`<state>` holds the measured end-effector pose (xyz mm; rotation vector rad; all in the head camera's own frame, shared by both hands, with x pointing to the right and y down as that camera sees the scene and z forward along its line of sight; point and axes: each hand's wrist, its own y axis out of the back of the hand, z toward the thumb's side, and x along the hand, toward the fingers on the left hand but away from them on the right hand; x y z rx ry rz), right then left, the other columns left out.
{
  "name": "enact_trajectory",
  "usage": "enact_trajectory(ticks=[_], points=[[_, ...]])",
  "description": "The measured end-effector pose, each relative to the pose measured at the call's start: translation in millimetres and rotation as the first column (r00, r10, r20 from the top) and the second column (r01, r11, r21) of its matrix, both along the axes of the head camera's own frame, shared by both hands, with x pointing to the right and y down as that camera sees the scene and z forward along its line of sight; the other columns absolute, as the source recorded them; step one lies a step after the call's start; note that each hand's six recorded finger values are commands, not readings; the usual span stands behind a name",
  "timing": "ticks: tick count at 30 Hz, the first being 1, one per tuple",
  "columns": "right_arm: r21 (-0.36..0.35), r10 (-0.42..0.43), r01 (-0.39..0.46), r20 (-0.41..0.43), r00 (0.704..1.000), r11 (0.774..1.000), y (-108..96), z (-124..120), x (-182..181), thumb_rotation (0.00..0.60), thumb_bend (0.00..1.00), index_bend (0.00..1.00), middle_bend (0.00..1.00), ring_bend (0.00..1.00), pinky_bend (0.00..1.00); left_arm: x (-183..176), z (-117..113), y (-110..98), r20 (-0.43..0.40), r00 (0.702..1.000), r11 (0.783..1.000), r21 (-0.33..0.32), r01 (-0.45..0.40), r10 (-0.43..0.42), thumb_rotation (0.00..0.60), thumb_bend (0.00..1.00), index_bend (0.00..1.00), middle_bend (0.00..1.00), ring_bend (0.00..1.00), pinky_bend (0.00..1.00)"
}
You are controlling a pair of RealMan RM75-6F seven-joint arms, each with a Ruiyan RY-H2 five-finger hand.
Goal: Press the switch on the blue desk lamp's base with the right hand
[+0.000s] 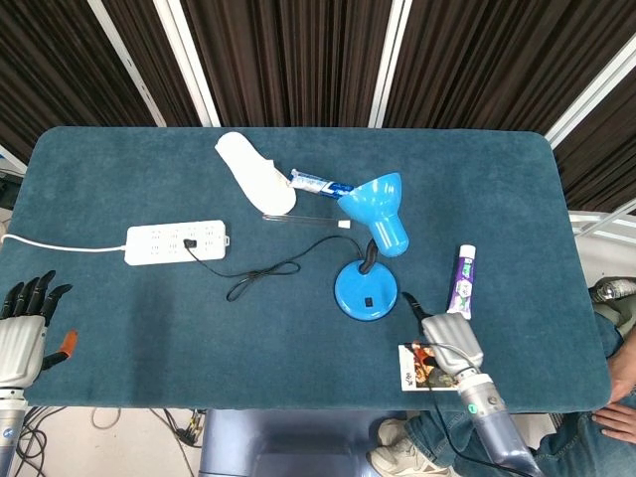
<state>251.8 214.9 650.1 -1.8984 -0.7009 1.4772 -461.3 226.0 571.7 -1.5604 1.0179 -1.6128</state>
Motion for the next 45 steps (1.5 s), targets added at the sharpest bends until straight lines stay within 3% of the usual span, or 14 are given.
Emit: enact_trajectory(ticks=[7, 22, 45], points=[[-0.039, -0.036, 0.036, -0.016, 0.999, 0.999, 1, 17, -27, 0.6, 0.46, 0.0, 0.54, 0.69, 0.76, 0, 0, 0, -0.004, 1.0, 1.0, -0.002, 0.004, -0.004, 0.6, 0.38, 0.16, 0.0, 0.0, 0.0], [-0.102, -0.077, 0.069, -0.082, 0.994, 0.992, 5, 41, -47, 0.6, 0.46, 0.01, 0.54, 0.69, 0.85, 0, 0, 0, -0.006, 1.0, 1.0, -0.003, 0.006, -0.006, 0.6, 0.38, 0.16, 0.0, 0.0, 0.0], [-0.117, -0.102, 0.09, -0.098, 0.99, 0.989, 9, 46, -55, 0.6, 0.46, 0.01, 0.54, 0.69, 0.95, -1, 0, -1, -0.004, 1.0, 1.0, 0.0, 0.01, -0.01, 0.6, 0.38, 0.16, 0.0, 0.0, 0.0]])
